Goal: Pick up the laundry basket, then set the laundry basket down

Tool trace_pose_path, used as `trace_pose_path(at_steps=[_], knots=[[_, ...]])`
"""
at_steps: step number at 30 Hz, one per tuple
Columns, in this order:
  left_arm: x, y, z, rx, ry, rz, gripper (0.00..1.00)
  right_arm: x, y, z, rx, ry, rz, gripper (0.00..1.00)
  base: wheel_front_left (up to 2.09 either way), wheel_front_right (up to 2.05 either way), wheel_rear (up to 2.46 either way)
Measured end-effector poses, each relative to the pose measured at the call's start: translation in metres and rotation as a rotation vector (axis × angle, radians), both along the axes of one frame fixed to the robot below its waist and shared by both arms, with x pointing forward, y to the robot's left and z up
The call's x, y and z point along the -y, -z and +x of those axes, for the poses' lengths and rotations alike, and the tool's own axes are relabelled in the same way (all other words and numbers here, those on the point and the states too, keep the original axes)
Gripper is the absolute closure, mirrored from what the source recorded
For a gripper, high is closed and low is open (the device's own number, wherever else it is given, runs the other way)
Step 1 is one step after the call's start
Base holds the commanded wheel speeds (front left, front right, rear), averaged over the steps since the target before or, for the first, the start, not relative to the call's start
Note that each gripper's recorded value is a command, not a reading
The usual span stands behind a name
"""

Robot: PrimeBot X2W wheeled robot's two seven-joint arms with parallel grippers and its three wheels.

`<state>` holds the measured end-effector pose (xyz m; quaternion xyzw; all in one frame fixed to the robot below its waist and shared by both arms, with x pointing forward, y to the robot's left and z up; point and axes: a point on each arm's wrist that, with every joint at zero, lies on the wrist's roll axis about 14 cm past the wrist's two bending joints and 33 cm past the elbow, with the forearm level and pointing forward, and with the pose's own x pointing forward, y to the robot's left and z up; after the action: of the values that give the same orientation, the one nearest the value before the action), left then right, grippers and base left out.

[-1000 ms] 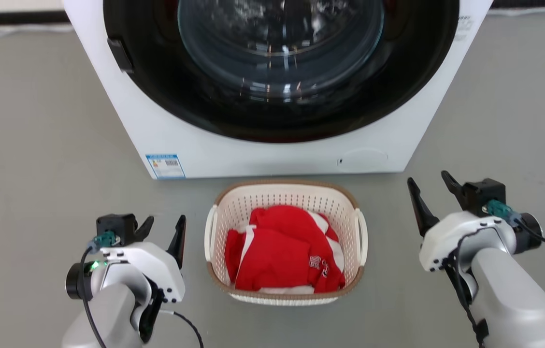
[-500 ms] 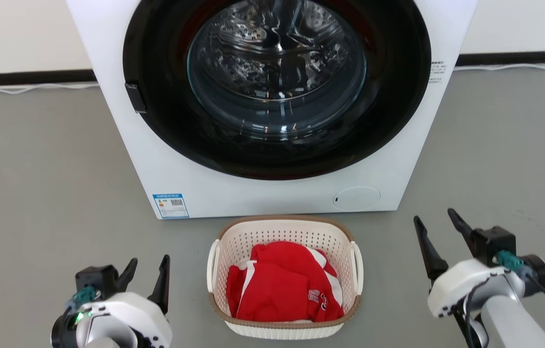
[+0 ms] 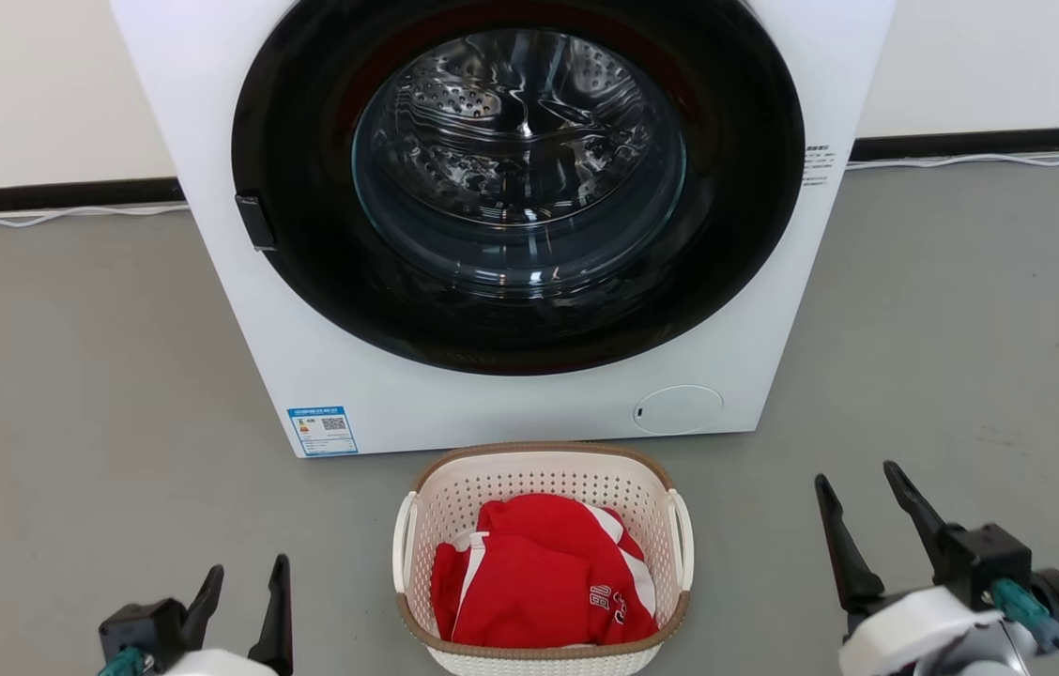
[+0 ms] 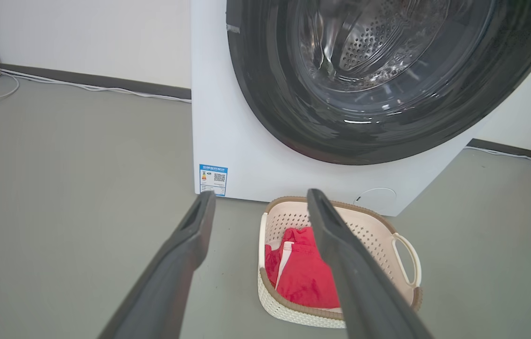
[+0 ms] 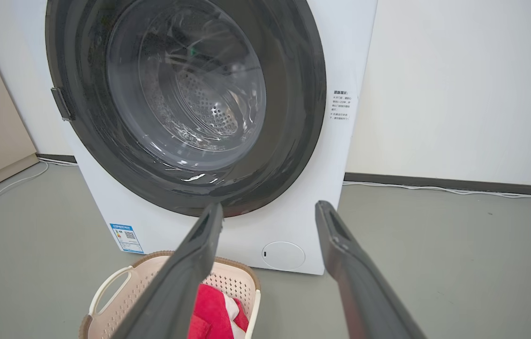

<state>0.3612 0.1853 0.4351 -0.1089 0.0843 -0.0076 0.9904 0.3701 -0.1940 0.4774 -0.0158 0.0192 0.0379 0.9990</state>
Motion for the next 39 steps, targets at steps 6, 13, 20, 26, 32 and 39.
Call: trace_pose_path(at_steps=[6, 13, 20, 26, 32, 39], knots=[[-0.004, -0.004, -0.01, 0.023, -0.036, -0.012, 0.0, 0.008, 0.005, -0.015, -0.007, 0.029, -0.009, 0.0, 0.0, 0.0, 0.0], [-0.012, -0.01, -0.014, 0.048, -0.064, -0.029, 0.0, 0.011, 0.009, -0.024, -0.015, 0.044, -0.009, 0.0, 0.0, 0.0, 0.0], [-0.009, -0.001, -0.019, 0.025, -0.068, -0.059, 1.0, 0.005, 0.018, -0.028, -0.043, 0.044, 0.007, 1.0, 0.0, 0.0, 0.0], [-0.006, 0.022, -0.035, -0.058, -0.085, -0.096, 1.0, 0.002, 0.044, -0.043, -0.13, 0.056, 0.047, 1.0, 0.0, 0.0, 0.0], [-0.008, 0.024, -0.035, -0.071, -0.107, -0.151, 1.0, 0.005, 0.044, -0.042, -0.137, 0.08, 0.119, 1.0, 0.0, 0.0, 0.0], [-0.01, 0.024, -0.034, -0.079, -0.132, -0.215, 1.0, 0.007, 0.044, -0.04, -0.145, 0.107, 0.203, 1.0, 0.0, 0.0, 0.0]])
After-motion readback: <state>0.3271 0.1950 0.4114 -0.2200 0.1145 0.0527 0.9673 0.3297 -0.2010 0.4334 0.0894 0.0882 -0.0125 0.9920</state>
